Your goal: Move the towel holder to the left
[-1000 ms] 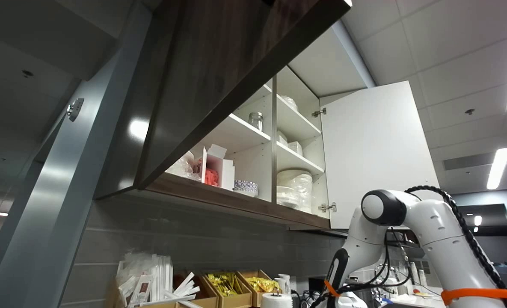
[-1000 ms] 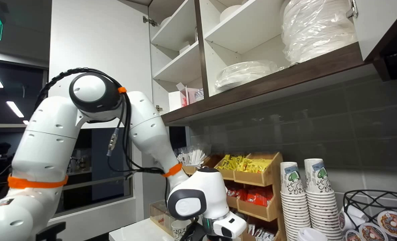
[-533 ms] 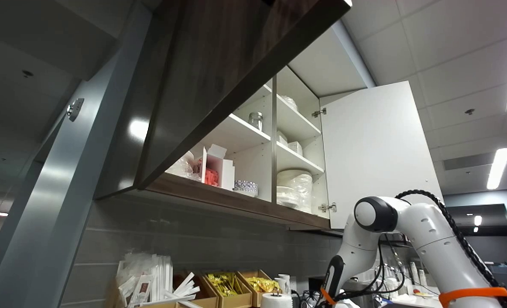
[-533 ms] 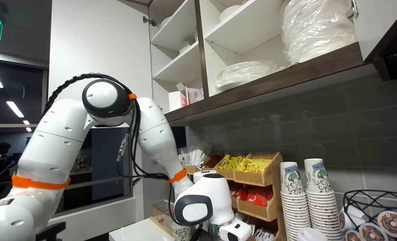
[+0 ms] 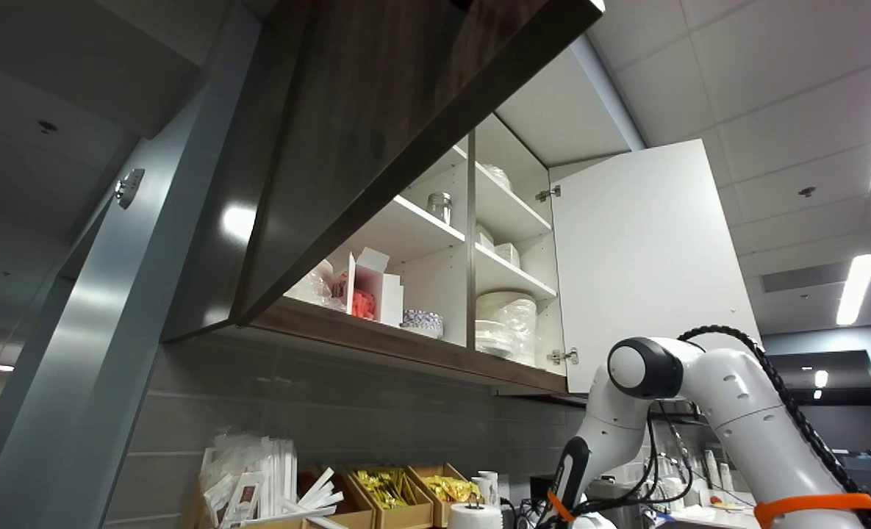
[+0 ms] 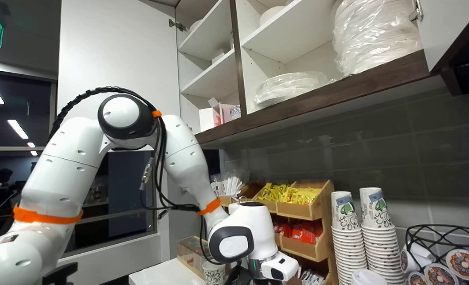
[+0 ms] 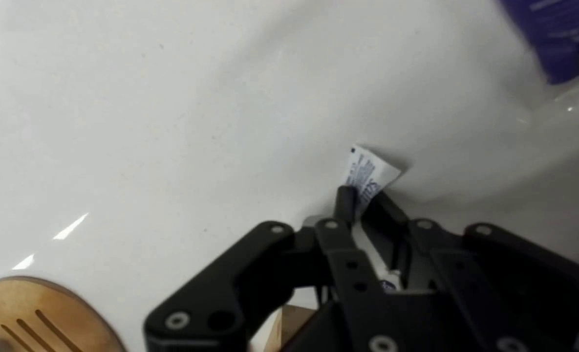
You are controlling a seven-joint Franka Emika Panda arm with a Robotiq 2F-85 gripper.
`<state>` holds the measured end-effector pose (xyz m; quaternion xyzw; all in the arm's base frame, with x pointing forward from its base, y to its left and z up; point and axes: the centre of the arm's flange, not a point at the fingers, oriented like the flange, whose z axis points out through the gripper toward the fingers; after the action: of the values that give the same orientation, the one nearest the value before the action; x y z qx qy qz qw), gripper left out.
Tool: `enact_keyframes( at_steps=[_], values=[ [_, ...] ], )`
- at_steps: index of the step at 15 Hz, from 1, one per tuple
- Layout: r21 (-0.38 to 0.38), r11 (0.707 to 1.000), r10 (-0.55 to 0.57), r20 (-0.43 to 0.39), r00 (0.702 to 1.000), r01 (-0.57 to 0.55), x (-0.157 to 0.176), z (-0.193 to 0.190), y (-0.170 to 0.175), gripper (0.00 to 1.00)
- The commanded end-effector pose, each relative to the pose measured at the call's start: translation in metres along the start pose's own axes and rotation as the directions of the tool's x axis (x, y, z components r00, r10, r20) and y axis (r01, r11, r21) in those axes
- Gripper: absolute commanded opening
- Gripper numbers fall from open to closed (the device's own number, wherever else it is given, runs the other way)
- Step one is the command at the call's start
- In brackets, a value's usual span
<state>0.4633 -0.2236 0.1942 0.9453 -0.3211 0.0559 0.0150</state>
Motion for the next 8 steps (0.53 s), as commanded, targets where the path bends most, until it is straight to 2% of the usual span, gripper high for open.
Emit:
enact_keyframes(
  at_steps=[1,8],
  values=[
    [-0.028,0.999,0.021,0.003,1.0,-0.021,0.005,0.005,0.005,0.0],
    [-0.001,0.998,0.061,-0.017,0.998,-0.061,0.006,-0.038,0.034,0.01]
  ],
)
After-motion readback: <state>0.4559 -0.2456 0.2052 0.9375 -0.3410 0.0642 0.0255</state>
